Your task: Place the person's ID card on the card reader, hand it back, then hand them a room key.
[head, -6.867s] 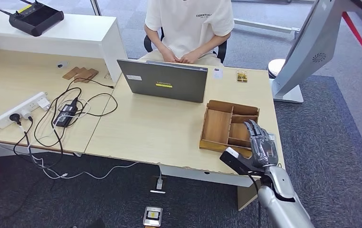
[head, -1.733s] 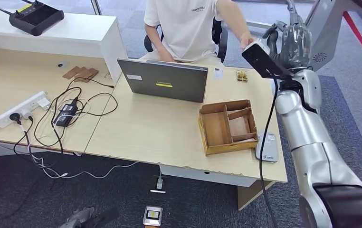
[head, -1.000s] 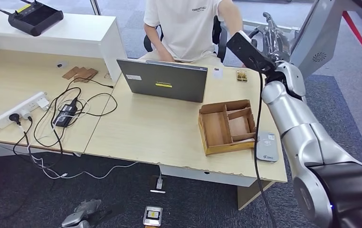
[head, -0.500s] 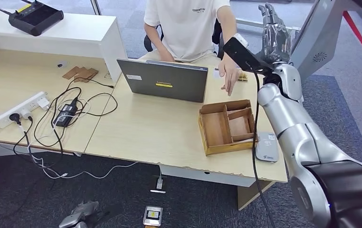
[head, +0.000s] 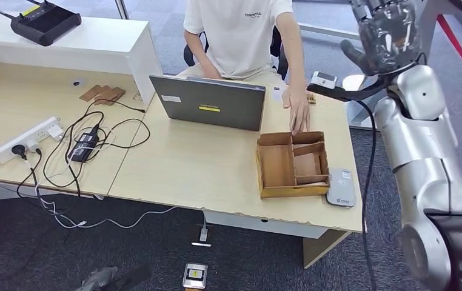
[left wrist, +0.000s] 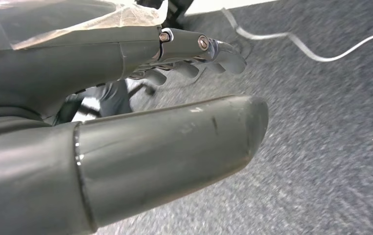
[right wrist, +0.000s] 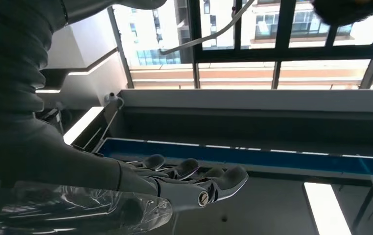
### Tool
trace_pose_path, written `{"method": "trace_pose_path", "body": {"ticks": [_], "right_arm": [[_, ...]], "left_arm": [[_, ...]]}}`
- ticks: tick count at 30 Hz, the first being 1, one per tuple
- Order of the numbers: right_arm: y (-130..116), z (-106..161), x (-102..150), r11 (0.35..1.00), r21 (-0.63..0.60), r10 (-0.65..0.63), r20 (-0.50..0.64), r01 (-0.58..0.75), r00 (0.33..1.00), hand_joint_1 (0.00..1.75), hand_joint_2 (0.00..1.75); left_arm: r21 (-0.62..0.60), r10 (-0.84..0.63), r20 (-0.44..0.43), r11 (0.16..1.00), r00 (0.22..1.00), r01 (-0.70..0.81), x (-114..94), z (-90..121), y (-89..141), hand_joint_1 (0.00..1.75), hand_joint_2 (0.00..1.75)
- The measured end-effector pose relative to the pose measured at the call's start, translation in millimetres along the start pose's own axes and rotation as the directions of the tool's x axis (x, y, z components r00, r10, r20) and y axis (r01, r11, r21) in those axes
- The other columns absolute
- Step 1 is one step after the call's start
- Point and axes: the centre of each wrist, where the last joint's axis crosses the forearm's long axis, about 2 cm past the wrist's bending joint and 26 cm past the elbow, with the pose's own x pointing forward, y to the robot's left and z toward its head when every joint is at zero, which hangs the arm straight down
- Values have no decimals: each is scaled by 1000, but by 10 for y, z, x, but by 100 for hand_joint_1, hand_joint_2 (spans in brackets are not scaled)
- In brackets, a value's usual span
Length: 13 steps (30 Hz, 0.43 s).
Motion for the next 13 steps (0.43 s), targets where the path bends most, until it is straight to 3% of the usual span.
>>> {"method": "trace_pose_path", "body": {"ticks": [2,6,13], "right_arm": [[-41,118,-194,999,-9,33,-19,-33,999,0,175],[-109,451,-611,994,8,106,-100,-106,989,0,0],[-201,1245,-1259,978,103,205,-311,-182,928,0,0]], "left_arm": [[4,22,-16,1000,1000,-22,-79,27,-63,0,0],[10,70,-49,998,996,-69,-227,91,-204,0,0],[17,143,-114,990,983,-142,-470,220,-444,0,0]]}}
